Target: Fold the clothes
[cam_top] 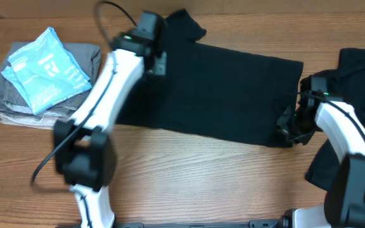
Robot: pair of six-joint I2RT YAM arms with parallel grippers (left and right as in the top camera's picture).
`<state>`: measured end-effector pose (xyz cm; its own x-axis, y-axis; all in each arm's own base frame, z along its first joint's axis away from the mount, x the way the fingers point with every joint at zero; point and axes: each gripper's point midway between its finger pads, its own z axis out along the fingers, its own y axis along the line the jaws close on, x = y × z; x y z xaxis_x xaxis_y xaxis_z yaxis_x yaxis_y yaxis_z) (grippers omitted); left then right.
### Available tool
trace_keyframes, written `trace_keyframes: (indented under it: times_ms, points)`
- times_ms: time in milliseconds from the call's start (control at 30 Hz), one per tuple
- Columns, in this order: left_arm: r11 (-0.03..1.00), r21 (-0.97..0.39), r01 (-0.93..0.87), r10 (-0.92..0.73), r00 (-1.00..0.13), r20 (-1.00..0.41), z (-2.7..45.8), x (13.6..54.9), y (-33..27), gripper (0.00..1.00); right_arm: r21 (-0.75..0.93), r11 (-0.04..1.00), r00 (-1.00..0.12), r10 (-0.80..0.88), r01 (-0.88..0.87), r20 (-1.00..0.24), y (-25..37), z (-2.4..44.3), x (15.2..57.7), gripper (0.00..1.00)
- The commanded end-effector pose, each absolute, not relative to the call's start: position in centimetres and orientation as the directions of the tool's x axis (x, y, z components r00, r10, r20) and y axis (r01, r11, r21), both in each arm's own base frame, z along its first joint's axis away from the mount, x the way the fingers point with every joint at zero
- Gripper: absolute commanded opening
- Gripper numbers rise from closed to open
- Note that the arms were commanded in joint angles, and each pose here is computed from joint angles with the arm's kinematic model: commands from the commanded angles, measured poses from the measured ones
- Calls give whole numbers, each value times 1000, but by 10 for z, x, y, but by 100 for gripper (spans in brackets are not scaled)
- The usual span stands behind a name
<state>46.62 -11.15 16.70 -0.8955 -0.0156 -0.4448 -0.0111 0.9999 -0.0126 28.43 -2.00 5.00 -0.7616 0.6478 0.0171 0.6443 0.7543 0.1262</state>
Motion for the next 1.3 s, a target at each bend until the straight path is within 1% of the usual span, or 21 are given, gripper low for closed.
trace_keyframes:
  times_ms: [0, 33, 100, 133, 267, 333, 467, 567, 667, 733, 800, 833, 933, 1033, 1100, 1167, 1267]
  points:
    - [990, -95, -105, -140, -821, -553, 247, 448, -87, 27, 117, 707, -710, 704, 698, -23, -32, 76, 278, 49]
    - [989, -93, -119, -151, -826, -543, 252, 439, -81, 33, 101, 697, -700, 714, 710, -9, -34, 75, 272, 50]
    - [984, -87, -155, -178, -842, -510, 254, 423, -68, 43, 84, 684, -687, 726, 725, 16, -38, 72, 264, 63]
    - [980, -82, -183, -200, -853, -482, 252, 416, -61, 50, 82, 678, -682, 731, 730, 26, -38, 69, 260, 66]
    - [969, -60, -240, -244, -891, -383, 234, 396, -42, 58, 77, 668, -672, 740, 740, 33, -38, 53, 256, 67]
    - [963, -57, -263, -267, -905, -330, 219, 388, -33, 61, 90, 634, -639, 769, 768, 28, -37, 39, 255, 67]
    - [953, -96, -286, -301, -918, -257, 199, 379, -29, 68, 133, 632, -637, 771, 764, 1, -35, 21, 260, 67]
    - [942, -129, -309, -330, -924, -193, 183, 371, -26, 70, 138, 622, -627, 779, 771, -7, -35, 11, 260, 67]
    - [933, -140, -332, -350, -927, -138, 161, 363, -22, 71, 145, 621, -626, 780, 770, -18, -36, 4, 259, 63]
    - [929, -130, -345, -360, -926, -113, 145, 358, -18, 73, 154, 618, -622, 783, 771, -29, -36, -1, 260, 50]
    - [926, -128, -354, -366, -926, -87, 130, 352, -17, 75, 162, 614, -616, 787, 773, -38, -36, -5, 260, 42]
    - [925, -130, -357, -368, -927, -71, 123, 349, -18, 77, 163, 614, -616, 786, 773, -40, -36, -6, 260, 40]
    - [920, -147, -365, -374, -927, -39, 106, 342, -20, 80, 166, 614, -616, 786, 772, -43, -36, -9, 259, 39]
    - [904, -154, -398, -406, -913, -27, 91, 340, -18, 81, 165, 614, -617, 786, 772, -41, -36, -9, 259, 39]
    - [901, -166, -400, -410, -911, -29, 87, 341, -20, 77, 180, 619, -625, 780, 764, -27, -32, -7, 260, 39]
    - [913, -198, -356, -373, -926, -56, 90, 348, -24, 72, 186, 639, -646, 763, 747, -28, -32, 0, 264, 40]
    - [925, -234, -299, -332, -936, -116, 102, 362, -28, 69, 187, 659, -665, 746, 728, -37, -34, 21, 273, 45]
